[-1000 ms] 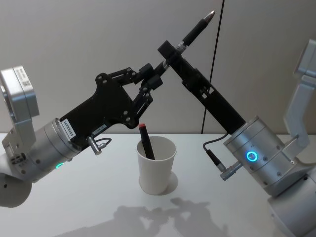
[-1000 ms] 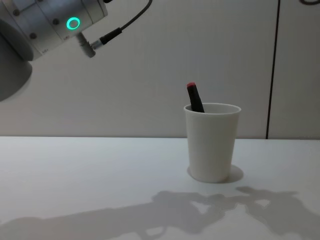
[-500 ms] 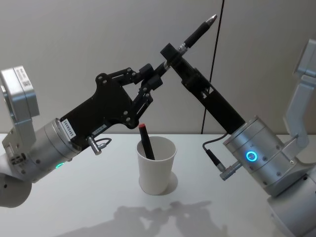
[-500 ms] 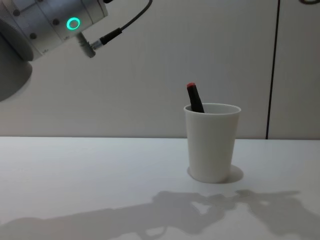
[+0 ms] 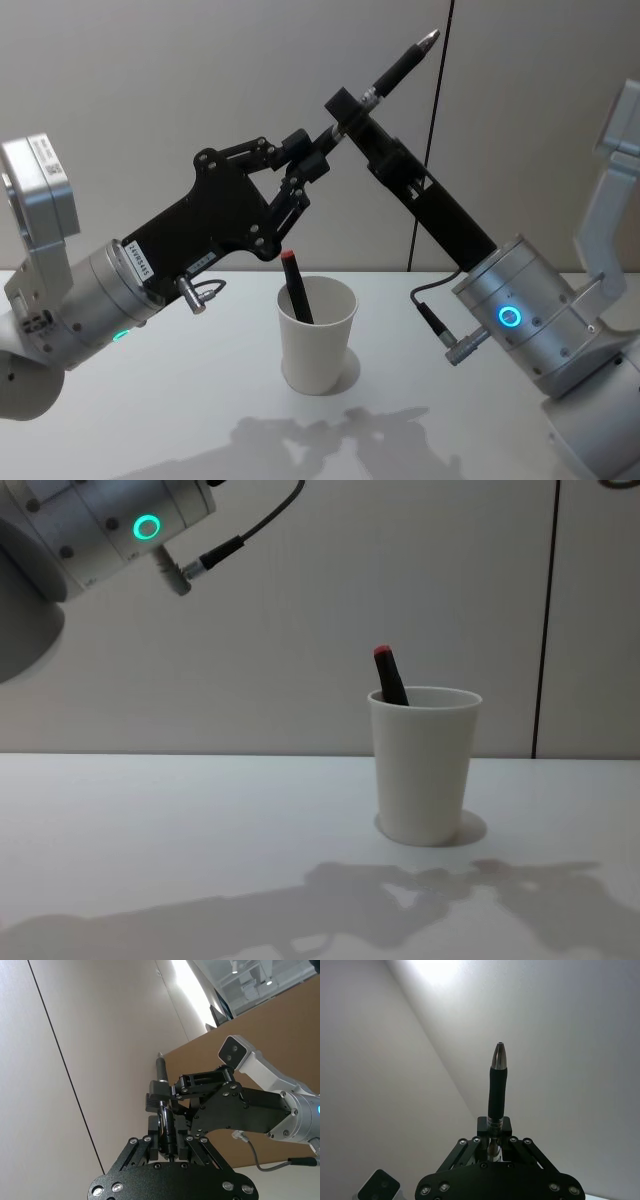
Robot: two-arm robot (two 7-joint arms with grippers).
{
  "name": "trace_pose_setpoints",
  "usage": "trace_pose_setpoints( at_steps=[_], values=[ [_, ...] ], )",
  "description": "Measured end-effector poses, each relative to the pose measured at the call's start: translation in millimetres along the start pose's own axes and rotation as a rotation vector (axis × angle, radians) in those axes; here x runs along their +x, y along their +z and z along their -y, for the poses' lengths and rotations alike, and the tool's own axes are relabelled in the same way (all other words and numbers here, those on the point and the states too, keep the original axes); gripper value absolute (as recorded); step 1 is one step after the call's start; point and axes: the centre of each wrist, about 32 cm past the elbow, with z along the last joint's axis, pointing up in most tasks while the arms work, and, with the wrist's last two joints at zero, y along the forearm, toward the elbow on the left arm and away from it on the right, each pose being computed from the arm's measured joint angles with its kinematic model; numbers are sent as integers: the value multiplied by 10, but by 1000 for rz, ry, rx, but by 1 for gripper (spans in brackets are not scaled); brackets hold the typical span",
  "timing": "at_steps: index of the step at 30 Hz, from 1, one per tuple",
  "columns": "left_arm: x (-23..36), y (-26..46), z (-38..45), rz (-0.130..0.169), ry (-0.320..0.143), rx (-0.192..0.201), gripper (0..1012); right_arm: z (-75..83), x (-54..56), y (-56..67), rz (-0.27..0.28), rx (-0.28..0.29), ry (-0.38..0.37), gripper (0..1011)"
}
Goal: Place the pen into the pen holder.
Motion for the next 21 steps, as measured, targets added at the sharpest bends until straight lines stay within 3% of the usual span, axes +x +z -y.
trace_pose_setpoints(
  at_steps=[3, 8, 17, 21],
  values=[
    [0, 0, 0, 0, 0, 0, 206, 0, 0, 0, 0, 0, 0, 142],
    [0, 0, 1, 0, 0, -1, 308, 1, 1, 0, 0, 0, -2, 142],
    [0, 0, 1, 0, 0, -1, 575, 0, 1, -1, 0, 0, -1, 142],
    [0, 0, 0, 0, 0, -1, 745, 0, 0, -1, 0, 0, -1, 142]
  ],
)
